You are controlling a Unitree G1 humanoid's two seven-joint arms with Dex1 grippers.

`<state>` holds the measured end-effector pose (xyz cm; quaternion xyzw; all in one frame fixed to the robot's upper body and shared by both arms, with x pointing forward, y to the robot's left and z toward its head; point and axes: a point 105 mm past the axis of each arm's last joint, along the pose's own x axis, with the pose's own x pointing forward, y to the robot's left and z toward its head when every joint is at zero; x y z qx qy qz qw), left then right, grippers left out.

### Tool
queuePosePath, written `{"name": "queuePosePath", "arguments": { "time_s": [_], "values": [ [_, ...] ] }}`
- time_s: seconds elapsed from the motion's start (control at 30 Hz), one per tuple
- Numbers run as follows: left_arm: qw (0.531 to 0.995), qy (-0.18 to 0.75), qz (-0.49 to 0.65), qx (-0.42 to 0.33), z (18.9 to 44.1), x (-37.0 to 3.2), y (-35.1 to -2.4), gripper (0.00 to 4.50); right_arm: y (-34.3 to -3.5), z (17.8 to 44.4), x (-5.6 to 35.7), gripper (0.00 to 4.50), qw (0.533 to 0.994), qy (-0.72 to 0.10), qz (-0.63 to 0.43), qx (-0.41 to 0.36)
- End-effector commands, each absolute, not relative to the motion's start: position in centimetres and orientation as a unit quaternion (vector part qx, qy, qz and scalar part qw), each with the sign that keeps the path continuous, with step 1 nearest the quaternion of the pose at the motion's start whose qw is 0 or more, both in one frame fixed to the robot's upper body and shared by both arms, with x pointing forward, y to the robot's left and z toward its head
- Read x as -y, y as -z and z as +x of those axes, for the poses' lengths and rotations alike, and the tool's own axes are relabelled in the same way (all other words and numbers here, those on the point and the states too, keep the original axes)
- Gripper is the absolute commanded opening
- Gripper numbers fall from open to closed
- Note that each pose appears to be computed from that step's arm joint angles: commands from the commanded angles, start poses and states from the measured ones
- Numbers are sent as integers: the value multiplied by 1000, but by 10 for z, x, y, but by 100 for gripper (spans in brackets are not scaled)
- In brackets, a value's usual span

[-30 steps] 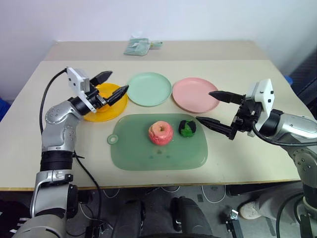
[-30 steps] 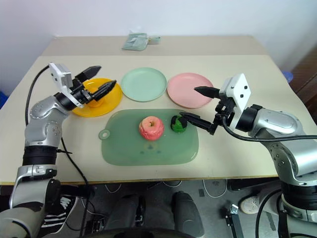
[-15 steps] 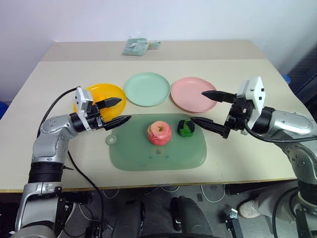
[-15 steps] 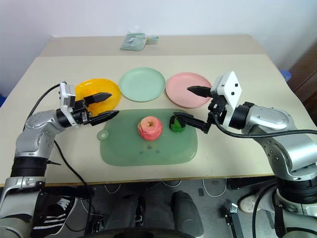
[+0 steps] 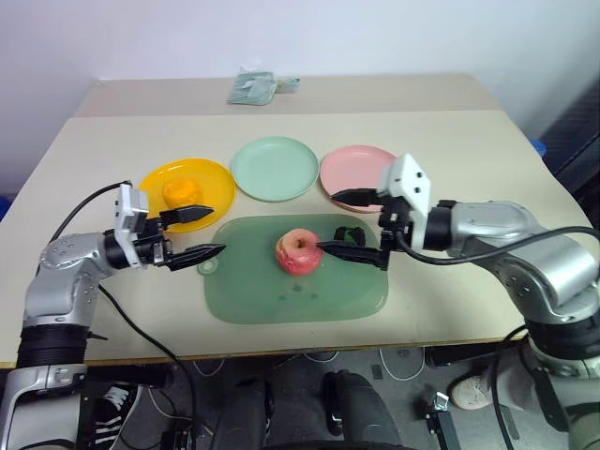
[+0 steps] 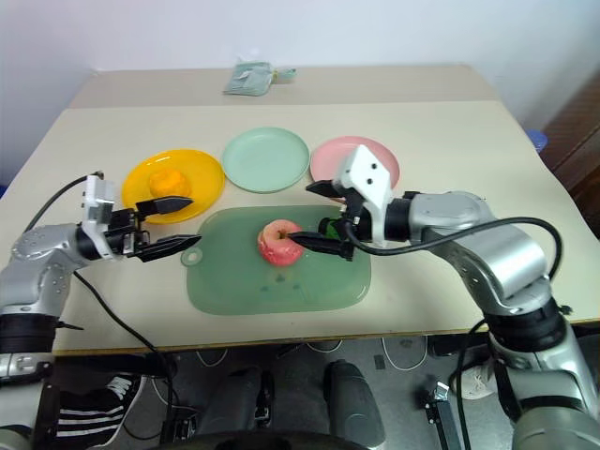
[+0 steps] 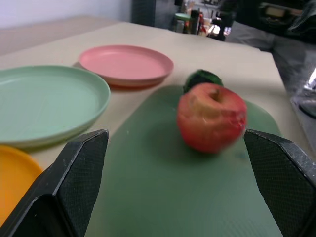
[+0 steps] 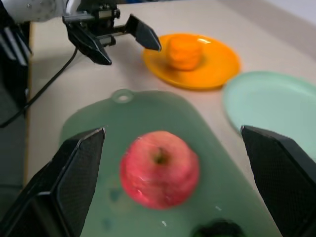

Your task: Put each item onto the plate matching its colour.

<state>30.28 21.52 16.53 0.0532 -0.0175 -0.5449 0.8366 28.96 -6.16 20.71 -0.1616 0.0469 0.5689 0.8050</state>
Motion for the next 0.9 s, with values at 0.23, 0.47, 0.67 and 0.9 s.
{"name": "queuePosePath", "arguments": {
  "time_s": [0.23,0.47,0.67,0.9],
  "values": [
    [837,540,82,42,297,-227,-174,446,-191,312,30,450,783,-581,-213,-56],
    [842,532,82,43,294,-229,-171,446,-169,314,34,450,770,-592,-219,-96],
    [843,530,83,47,294,-228,-172,446,-158,317,34,450,757,-595,-248,-108],
    [837,540,75,40,294,-225,-174,450,-142,318,39,399,746,-590,-284,-122]
  ]
}}
